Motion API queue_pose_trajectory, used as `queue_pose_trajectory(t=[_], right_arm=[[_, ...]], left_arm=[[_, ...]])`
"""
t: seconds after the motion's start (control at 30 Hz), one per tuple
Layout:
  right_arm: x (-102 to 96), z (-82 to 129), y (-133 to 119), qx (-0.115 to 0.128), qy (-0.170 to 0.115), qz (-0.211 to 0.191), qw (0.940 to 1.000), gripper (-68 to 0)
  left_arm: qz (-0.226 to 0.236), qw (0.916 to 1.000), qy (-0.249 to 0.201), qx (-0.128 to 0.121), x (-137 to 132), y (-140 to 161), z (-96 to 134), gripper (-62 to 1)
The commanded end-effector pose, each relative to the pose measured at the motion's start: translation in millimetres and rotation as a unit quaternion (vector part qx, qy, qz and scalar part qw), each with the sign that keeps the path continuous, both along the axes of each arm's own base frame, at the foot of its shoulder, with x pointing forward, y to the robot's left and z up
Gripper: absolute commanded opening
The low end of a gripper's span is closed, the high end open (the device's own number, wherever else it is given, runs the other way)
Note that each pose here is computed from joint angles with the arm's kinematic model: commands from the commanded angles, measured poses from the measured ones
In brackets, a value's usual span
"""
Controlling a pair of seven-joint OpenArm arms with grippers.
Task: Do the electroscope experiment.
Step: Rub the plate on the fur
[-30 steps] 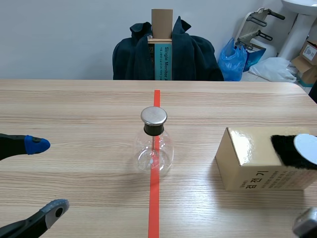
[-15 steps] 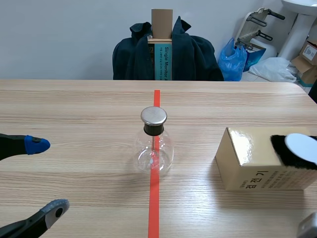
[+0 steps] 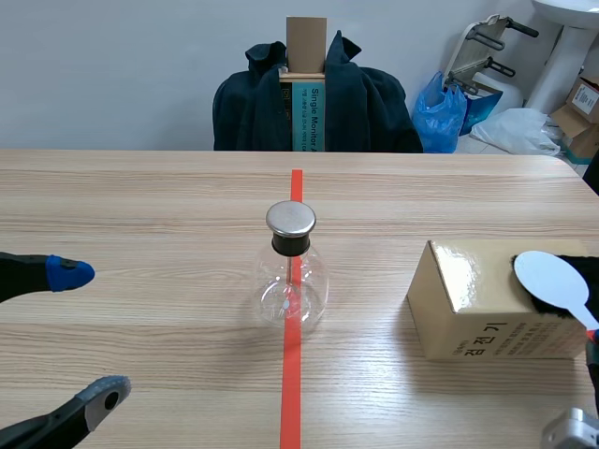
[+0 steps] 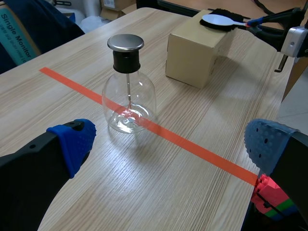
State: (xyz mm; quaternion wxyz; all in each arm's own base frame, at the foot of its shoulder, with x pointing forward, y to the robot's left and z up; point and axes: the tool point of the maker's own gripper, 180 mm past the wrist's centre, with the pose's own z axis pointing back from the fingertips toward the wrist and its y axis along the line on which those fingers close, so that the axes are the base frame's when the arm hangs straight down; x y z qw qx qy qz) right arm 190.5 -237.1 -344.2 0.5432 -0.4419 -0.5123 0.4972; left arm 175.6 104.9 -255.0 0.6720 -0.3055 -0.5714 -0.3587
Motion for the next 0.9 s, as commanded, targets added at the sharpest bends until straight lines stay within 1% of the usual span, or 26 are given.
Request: queue_pose_trajectory(t=[0.0, 0.1, 0.3, 0.73, 0.87], right_arm=[[3.5, 17.2, -19.6, -0.023, -0.034, -0.032, 0.9987, -66.4], [3.7, 17.1, -20.9, -0.026, -0.032, -0.034, 0.9986, -66.4], [3.6, 17.5, -4.5, -0.025, -0.035, 0.011, 0.9990, -66.4], [3.9, 17.8, -5.4, -0.027, -0.035, 0.011, 0.9990, -66.4], [6.7, 23.4, -9.5, -0.030, -0.042, 0.010, 0.9986, -66.4]], left_arm=[[0.002, 0.9999, -0.009, -0.011, 2.3, -2.0, 5.9, 1.4], [0.002, 0.9999, -0.009, -0.011, 2.3, -2.0, 5.9, 1.4], [0.002, 0.9999, -0.009, -0.011, 2.3, -2.0, 5.9, 1.4], [0.002, 0.9999, -0.009, -0.011, 2.3, -2.0, 5.9, 1.4], [0.002, 0.9999, -0.009, -0.011, 2.2, -2.0, 5.8, 1.4]])
